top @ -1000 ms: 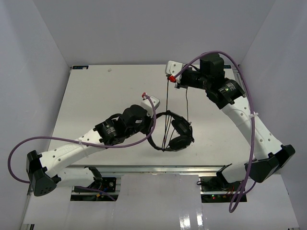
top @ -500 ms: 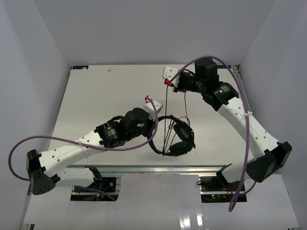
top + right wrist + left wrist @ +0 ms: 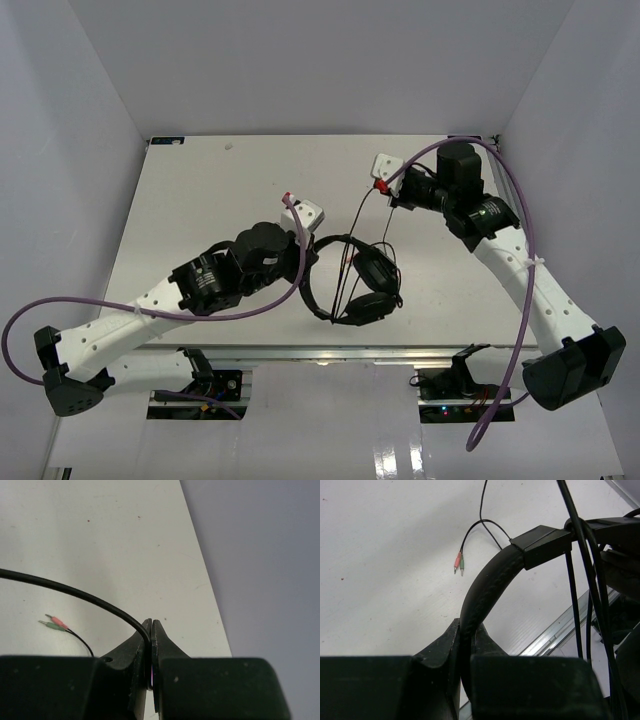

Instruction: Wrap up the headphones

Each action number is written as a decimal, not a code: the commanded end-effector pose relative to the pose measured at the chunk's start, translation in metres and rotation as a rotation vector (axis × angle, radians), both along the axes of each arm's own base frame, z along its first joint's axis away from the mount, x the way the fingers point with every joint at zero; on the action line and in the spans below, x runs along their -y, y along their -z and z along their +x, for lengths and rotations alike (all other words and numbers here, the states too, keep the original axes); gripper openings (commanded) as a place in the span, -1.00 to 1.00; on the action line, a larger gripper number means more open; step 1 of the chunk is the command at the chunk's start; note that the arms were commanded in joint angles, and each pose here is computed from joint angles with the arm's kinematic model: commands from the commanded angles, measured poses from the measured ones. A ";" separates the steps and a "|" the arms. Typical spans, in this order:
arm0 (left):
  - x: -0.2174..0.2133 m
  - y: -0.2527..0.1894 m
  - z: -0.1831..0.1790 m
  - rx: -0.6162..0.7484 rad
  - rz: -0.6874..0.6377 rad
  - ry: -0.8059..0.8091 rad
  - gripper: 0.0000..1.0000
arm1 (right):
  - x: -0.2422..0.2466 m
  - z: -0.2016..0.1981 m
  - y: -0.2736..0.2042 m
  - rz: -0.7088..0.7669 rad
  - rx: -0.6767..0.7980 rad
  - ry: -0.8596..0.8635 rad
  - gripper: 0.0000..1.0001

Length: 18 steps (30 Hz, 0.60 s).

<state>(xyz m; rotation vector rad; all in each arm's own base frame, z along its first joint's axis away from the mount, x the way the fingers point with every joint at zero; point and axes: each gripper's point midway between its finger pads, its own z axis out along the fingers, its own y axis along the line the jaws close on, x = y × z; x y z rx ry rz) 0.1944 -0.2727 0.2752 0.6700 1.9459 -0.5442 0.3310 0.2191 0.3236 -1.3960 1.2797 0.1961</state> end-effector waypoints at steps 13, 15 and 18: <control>0.013 -0.152 -0.011 0.055 -0.310 0.033 -1.00 | -0.035 -0.056 0.027 0.303 -0.362 -0.254 -0.85; 0.013 -0.166 -0.011 0.056 -0.321 0.030 -1.00 | -0.041 -0.057 0.027 0.338 -0.384 -0.283 -0.85; 0.020 -0.174 -0.007 0.045 -0.310 0.025 -1.00 | -0.049 -0.061 0.036 0.400 -0.472 -0.311 -0.85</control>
